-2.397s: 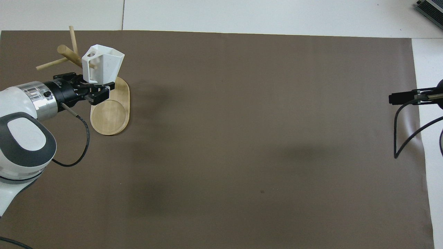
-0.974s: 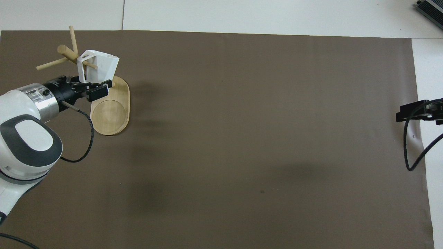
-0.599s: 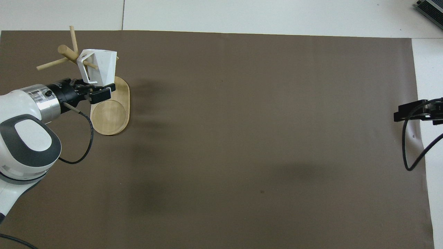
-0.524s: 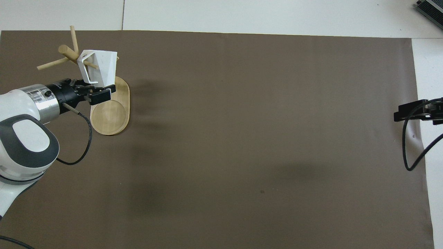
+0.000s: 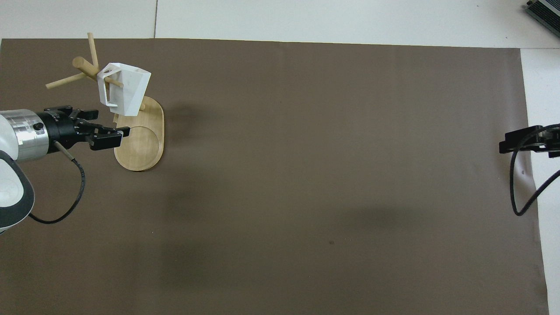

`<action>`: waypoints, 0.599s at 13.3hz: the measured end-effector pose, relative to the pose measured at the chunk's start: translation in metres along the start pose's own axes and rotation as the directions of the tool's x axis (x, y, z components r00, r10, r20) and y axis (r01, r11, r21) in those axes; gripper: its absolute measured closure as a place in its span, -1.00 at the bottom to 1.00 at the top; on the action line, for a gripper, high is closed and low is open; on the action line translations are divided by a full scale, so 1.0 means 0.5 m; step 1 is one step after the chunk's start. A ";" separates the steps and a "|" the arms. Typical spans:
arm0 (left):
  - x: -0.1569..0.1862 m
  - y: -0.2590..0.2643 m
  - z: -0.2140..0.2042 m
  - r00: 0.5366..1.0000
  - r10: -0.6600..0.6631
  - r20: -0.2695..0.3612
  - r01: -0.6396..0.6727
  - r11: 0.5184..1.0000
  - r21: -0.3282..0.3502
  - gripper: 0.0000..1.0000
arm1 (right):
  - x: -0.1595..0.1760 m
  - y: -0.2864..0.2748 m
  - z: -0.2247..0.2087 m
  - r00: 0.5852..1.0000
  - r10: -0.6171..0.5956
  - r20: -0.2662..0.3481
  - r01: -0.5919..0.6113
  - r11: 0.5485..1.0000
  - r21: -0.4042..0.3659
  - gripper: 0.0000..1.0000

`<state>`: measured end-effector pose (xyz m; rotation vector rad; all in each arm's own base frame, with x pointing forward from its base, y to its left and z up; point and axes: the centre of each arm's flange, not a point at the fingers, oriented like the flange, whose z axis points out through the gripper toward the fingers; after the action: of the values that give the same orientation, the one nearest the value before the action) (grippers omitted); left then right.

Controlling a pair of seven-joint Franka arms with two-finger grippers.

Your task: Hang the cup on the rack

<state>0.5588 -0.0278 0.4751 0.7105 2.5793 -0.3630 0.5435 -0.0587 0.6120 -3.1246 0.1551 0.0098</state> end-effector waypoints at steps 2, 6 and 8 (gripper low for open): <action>0.005 -0.008 -0.031 0.995 0.072 -0.069 -0.074 0.997 -0.020 -1.00 | 0.000 0.001 0.000 1.000 0.001 0.000 -0.001 1.000 0.000 -1.00; -0.019 -0.024 -0.094 0.947 0.282 -0.156 -0.289 0.957 -0.019 -1.00 | 0.000 0.002 0.000 1.000 0.002 0.000 -0.002 1.000 0.000 -1.00; -0.033 -0.017 -0.121 0.893 0.421 -0.158 -0.427 0.904 -0.006 -1.00 | 0.000 0.002 0.000 1.000 0.002 0.000 -0.002 1.000 0.000 -1.00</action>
<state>0.5464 -0.0202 0.5369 1.2987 2.4651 -0.1171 0.5434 -0.0597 0.6119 -3.1248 0.1575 0.0099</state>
